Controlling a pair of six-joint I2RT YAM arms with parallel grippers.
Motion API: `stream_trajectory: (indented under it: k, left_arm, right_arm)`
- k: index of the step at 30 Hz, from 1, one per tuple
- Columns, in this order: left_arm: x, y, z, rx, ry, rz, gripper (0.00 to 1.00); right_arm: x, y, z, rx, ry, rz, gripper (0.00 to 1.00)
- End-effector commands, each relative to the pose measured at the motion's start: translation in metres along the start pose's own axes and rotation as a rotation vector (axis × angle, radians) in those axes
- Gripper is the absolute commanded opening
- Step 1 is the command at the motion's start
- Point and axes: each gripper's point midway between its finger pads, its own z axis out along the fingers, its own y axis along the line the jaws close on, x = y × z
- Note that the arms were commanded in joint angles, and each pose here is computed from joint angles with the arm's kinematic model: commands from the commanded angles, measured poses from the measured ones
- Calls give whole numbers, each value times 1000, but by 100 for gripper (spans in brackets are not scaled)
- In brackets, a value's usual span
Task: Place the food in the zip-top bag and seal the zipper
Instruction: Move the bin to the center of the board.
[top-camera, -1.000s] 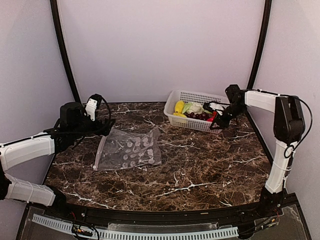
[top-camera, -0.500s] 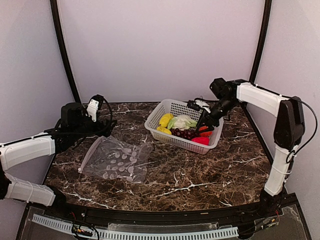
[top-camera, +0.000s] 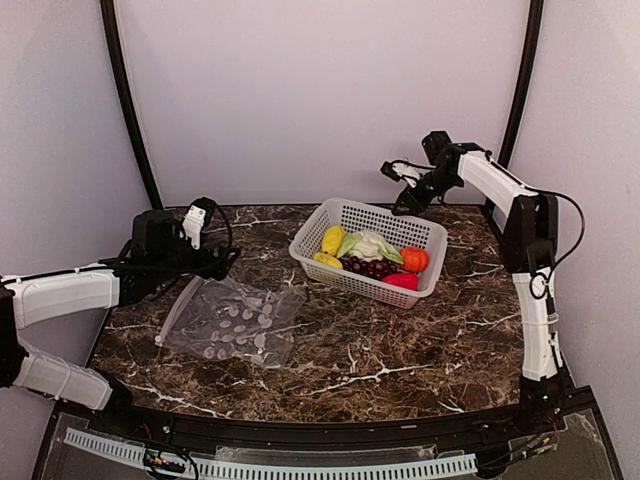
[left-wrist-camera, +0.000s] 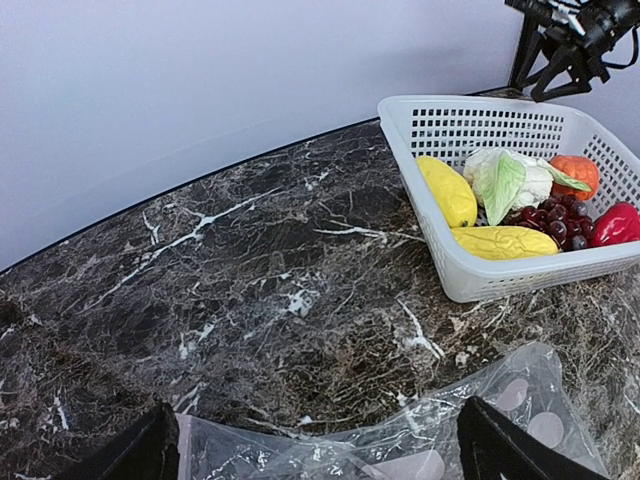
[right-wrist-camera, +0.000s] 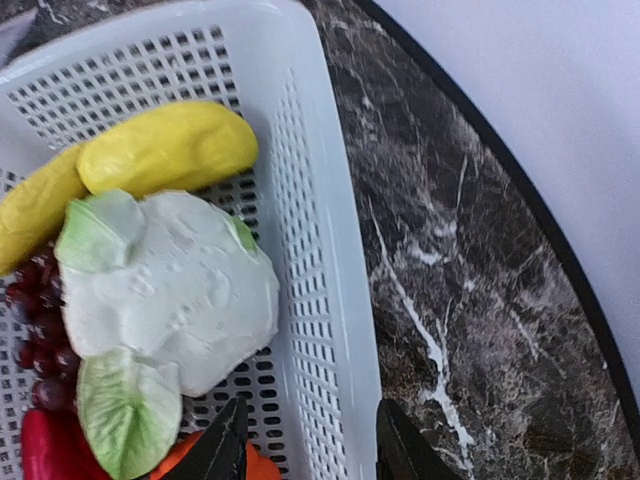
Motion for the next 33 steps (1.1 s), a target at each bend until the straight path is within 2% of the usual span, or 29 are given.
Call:
stream_trajectory:
  k: [1,6,8,11,12,14,19,22,26,29,33]
  left_arm:
    - [-7,-2,-8,7,-19,0,96]
    - [-20,-5,-15,21,-47,3,96]
    - [-23,-3,-17,8,-53,-1,96]
    - [-25,2,-18,-19,-58,-17,95]
    - [-26,3,-19,-26,-60,-22,95]
    - [-28,3,-21,-26,-66,-30,95]
    - [-36,0,-19,-8,-61,-89,84]
    - [-38,10,-17,-79,-20,-156,81]
    - [-33,21,-18,-154,28,-274,81]
    - [-27,21,-21,-156,33,-321,84]
    - [-17,28,-22,-205,39,-372,85]
  right_arm:
    - [20,-28,20,77,59,-13,42]
    - [29,-30,35,56,60,-5,35]
    - [37,-26,39,36,75,5,27]
    - [47,-20,40,12,87,42,9]
    - [51,-18,40,5,92,64,7]
    - [57,-16,35,4,95,105,6]
    - [78,-7,6,20,106,215,0]
    - [102,5,-8,62,138,281,0]
    - [142,19,-22,154,185,430,0]
    - [172,41,-24,138,222,546,0]
    - [185,69,-28,89,213,637,1]
